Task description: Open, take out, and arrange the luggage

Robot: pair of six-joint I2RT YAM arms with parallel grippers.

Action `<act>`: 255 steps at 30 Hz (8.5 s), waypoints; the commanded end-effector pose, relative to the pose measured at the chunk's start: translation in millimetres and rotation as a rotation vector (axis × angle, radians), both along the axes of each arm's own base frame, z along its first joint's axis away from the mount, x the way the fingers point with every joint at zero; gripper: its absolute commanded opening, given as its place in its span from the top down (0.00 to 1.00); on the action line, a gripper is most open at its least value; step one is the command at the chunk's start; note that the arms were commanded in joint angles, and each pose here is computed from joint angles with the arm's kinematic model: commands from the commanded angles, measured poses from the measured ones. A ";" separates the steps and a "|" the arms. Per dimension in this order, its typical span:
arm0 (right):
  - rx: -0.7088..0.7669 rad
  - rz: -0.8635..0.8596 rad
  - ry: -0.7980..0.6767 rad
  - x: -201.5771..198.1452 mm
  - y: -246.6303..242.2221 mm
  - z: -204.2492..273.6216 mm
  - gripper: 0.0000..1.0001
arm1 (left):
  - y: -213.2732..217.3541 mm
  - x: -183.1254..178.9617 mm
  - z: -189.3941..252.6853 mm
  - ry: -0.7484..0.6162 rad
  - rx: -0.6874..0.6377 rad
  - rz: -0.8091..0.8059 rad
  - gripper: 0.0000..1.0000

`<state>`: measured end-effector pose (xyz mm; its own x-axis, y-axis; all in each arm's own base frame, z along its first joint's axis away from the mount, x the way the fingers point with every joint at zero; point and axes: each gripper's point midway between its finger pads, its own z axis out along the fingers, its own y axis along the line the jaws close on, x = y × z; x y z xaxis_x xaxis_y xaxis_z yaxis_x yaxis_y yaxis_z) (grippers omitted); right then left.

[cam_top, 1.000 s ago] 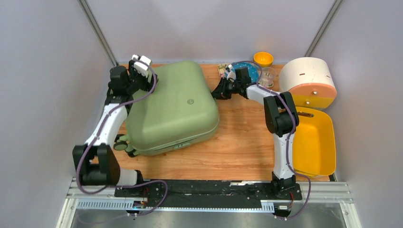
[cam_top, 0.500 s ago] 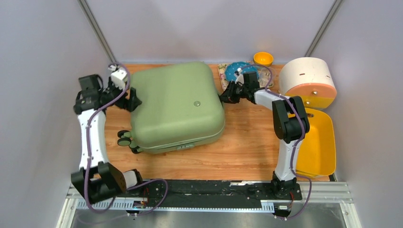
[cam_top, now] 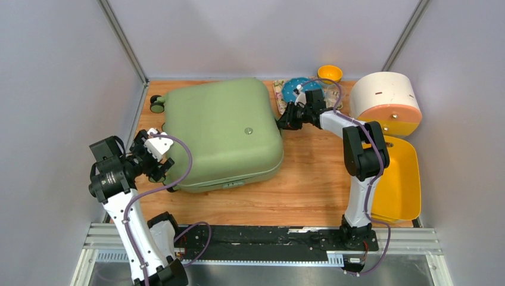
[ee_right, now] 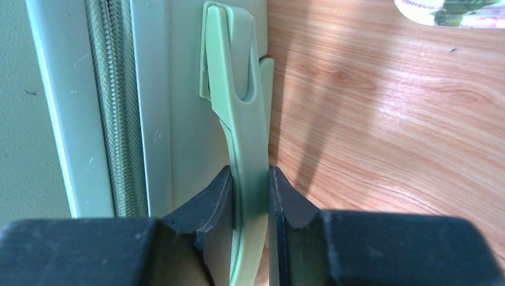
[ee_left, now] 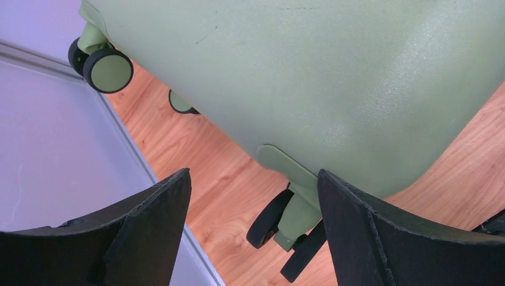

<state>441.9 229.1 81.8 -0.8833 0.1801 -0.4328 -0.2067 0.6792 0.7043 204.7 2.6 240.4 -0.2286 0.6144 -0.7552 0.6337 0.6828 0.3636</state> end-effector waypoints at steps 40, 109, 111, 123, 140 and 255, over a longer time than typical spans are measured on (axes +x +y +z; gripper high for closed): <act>-0.041 -0.003 -0.205 43.2 1.9 56.7 1.00 | 40.0 150.3 -39.3 0.085 -0.829 0.659 0.41; -0.124 0.178 -0.708 -36.4 -26.5 176.0 0.27 | 102.1 78.1 -55.2 -0.003 -1.073 1.107 0.09; -0.152 0.116 -0.790 -35.7 -35.3 193.9 0.18 | 99.8 68.2 -67.6 -0.003 -1.069 1.143 0.09; -0.267 0.404 -0.909 -85.2 -29.4 159.9 0.08 | 83.2 84.7 -101.9 -0.090 -1.277 1.037 0.09; -0.328 0.635 -1.023 -148.7 -4.2 139.0 0.10 | 78.2 126.6 -14.9 -0.364 -1.301 0.779 0.09; -0.781 -0.275 -1.821 149.6 81.5 366.7 0.11 | 13.4 203.9 -71.2 0.064 -0.617 0.455 0.16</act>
<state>581.0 339.6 400.3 0.5719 -0.4407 -0.6919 -0.1720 0.7603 -0.6264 412.0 24.1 204.2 -0.2891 -0.2705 -0.9183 0.1441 0.9360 -0.3211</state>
